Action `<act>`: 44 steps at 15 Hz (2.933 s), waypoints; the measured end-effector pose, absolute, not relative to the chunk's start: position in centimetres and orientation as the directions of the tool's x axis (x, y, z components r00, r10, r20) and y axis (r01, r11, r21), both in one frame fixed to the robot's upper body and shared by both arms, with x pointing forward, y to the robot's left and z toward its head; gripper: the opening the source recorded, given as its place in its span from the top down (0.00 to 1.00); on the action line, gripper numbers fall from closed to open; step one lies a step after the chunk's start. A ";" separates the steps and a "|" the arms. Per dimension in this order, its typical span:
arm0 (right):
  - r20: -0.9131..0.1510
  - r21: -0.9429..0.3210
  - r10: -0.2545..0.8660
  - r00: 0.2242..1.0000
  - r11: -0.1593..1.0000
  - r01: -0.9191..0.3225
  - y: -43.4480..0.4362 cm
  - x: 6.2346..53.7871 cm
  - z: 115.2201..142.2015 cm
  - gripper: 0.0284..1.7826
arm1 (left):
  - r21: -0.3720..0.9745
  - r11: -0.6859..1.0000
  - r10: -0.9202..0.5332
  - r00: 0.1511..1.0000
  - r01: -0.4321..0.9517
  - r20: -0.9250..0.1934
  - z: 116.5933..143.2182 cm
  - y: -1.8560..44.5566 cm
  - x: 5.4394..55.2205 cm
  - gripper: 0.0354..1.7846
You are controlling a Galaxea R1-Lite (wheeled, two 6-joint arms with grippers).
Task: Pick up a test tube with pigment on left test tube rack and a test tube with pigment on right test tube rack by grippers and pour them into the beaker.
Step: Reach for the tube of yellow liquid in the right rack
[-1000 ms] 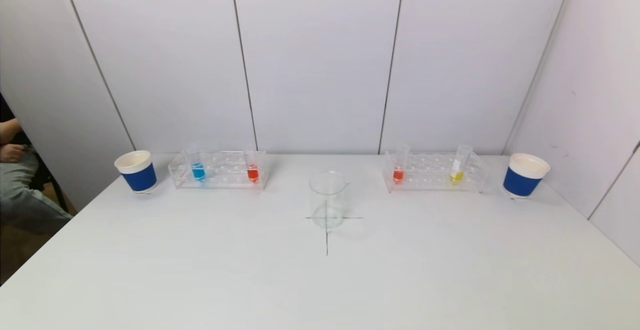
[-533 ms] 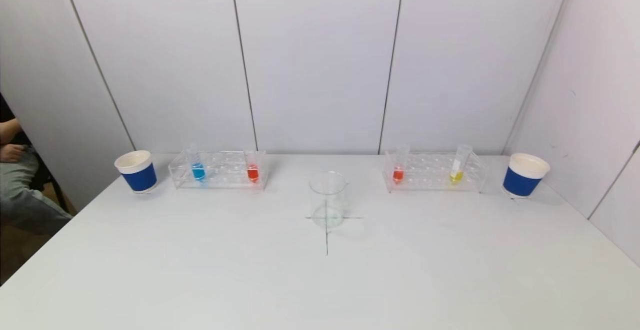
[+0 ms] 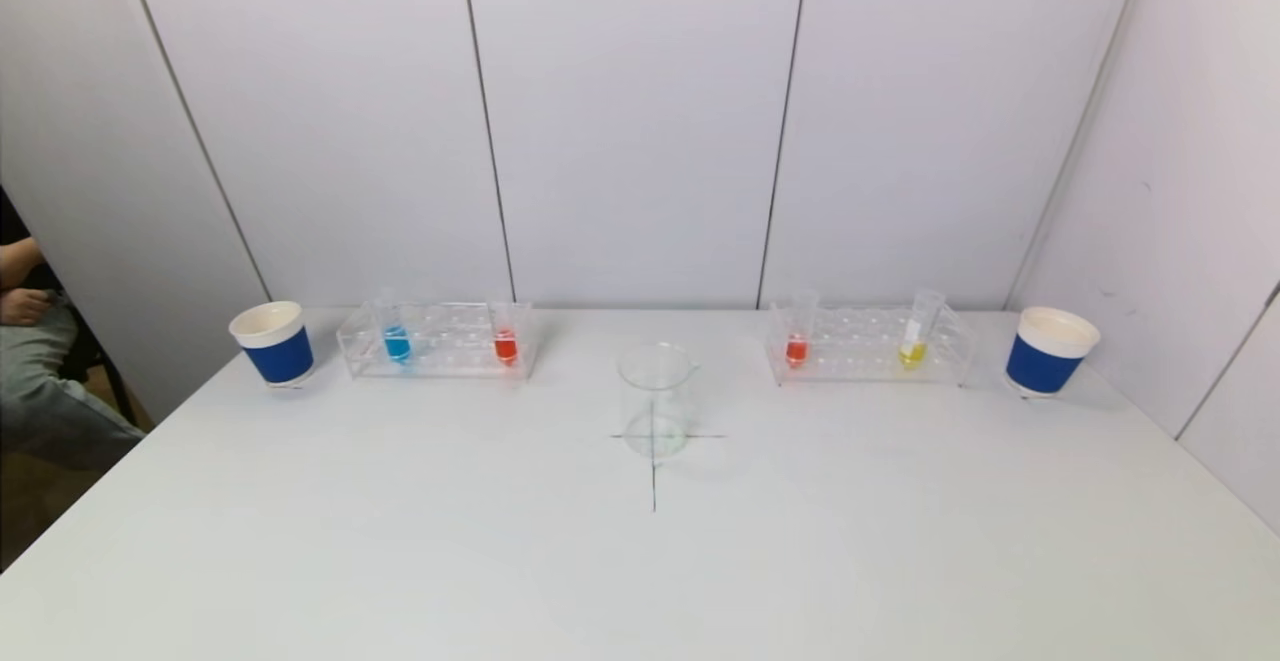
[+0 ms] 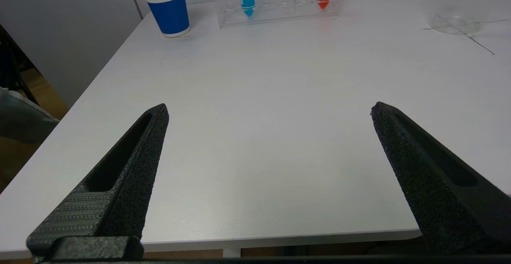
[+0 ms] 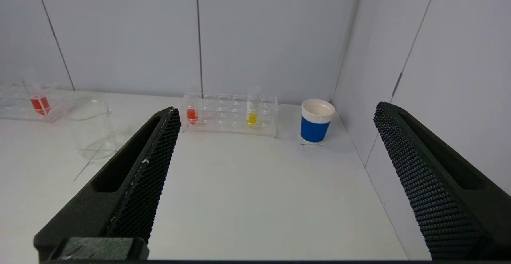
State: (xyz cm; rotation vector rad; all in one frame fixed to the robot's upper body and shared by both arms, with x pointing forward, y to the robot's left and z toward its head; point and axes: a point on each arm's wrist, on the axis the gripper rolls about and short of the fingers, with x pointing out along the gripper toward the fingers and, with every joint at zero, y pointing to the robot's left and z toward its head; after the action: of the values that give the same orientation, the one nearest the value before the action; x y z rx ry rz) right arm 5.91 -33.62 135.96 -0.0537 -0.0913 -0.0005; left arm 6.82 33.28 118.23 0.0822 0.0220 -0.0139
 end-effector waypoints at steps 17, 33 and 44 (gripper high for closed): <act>-0.053 0.029 0.017 0.998 0.999 -0.015 -33.7 28.5 139.1 0.01 | 0.082 0.997 -0.012 1.000 0.014 -0.023 118.2 33.3 6.8 0.01; -0.131 0.023 0.033 0.991 0.999 -0.030 -33.5 39.1 125.3 0.01 | 0.082 0.997 -0.013 1.000 0.014 -0.023 118.2 33.3 6.8 0.01; -0.097 0.026 0.041 0.994 0.999 -0.039 -32.4 42.5 117.7 0.01 | 0.082 0.997 -0.013 1.000 0.014 -0.023 118.2 33.3 6.8 0.01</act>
State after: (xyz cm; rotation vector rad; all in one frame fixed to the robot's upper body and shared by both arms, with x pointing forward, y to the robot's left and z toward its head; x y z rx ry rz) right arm 42.54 -32.36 117.70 0.0240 0.0980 0.0398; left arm 6.82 33.28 118.23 0.0822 0.0220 -0.0135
